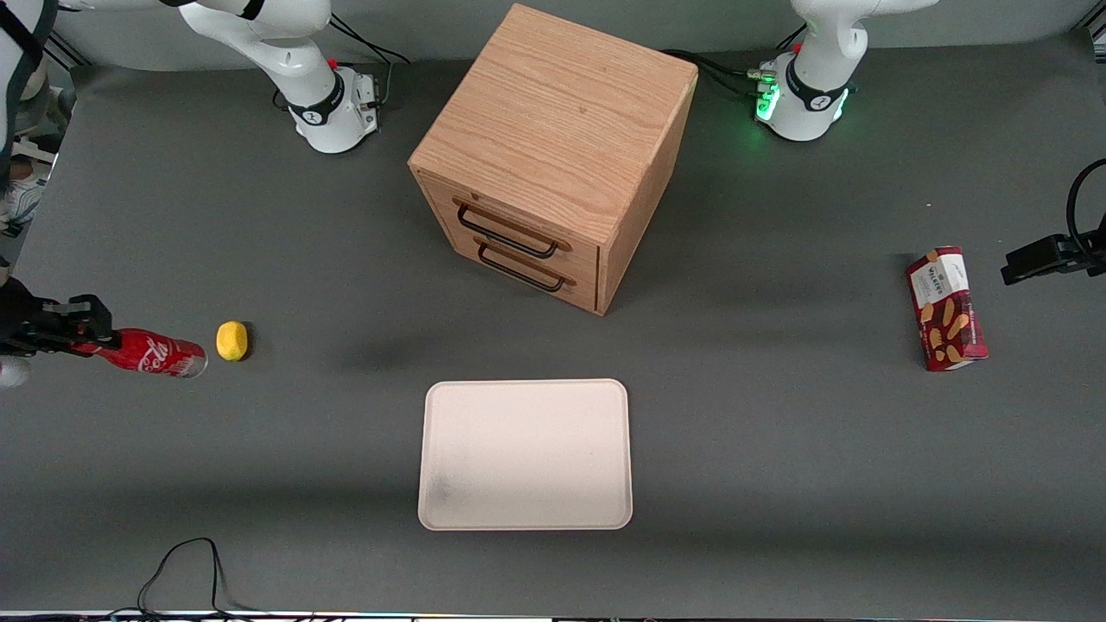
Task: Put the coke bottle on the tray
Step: 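Lift the bottle and carry it toward the white tray, then lower the bottle onto the tray's edge and open the right gripper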
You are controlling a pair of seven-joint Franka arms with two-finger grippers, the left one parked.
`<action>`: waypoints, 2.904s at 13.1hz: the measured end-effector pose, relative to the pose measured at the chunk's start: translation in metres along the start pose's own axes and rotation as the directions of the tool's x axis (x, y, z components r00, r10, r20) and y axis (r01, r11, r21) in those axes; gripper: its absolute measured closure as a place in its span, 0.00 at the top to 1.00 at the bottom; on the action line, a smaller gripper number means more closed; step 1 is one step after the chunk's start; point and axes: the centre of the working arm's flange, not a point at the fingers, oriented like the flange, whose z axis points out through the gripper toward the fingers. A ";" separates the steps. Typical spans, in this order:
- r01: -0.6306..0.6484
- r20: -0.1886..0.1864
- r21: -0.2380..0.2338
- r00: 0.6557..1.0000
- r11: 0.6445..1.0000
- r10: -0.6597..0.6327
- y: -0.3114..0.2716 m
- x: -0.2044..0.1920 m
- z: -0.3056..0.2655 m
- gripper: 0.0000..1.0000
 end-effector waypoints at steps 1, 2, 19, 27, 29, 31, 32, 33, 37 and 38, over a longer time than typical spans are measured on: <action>0.034 -0.025 -0.006 0.999 0.999 -0.035 -0.022 0.008 -0.002 0.31; 0.067 -0.045 -0.011 0.997 0.998 -0.067 -0.047 0.016 -0.003 0.31; -0.014 -0.202 0.021 0.979 1.000 0.018 -0.261 0.105 0.108 0.31; -0.003 -0.187 0.011 0.982 1.000 0.005 -0.262 0.151 0.271 0.31; 0.009 -0.172 0.004 0.985 1.000 -0.008 -0.261 0.153 0.289 0.31; 0.020 -0.174 -0.004 0.985 1.000 -0.020 -0.257 0.154 0.295 0.31; 0.022 -0.177 -0.006 0.984 1.000 -0.023 -0.256 0.155 0.294 0.31; 0.022 -0.179 -0.006 0.984 1.000 -0.023 -0.256 0.155 0.294 0.32; 0.017 -0.204 -0.006 0.979 1.000 -0.018 -0.254 0.157 0.282 0.69; 0.016 -0.204 -0.006 0.979 1.000 -0.017 -0.253 0.155 0.269 0.80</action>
